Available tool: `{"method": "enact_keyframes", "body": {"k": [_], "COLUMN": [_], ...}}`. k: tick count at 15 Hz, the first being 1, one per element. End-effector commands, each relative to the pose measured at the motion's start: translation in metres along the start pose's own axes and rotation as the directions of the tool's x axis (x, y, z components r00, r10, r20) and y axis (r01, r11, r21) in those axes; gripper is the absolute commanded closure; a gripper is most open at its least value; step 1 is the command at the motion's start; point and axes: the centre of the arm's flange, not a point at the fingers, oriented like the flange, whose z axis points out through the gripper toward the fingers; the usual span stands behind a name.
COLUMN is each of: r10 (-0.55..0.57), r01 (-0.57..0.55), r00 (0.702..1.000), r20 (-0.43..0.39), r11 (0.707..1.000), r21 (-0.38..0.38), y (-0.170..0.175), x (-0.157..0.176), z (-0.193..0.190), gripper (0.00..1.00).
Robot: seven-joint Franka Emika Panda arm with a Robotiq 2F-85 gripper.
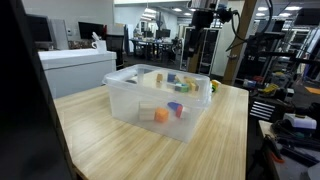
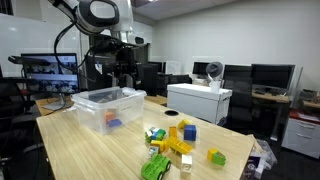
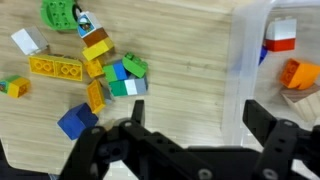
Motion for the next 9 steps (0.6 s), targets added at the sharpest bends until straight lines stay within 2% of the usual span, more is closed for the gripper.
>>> {"method": "enact_keyframes", "body": {"k": [1, 9], "r10": [-0.035, 0.051], "r01": [0.035, -0.045], "r00": [0.997, 0.983], "r20": [0.07, 0.176], "r11": [0.999, 0.998], "r21": [-0.01, -0.038], "y": [0.051, 0.124], "x": [-0.007, -0.027], "z": [0.026, 0.102], "gripper": [0.0, 0.0]}}
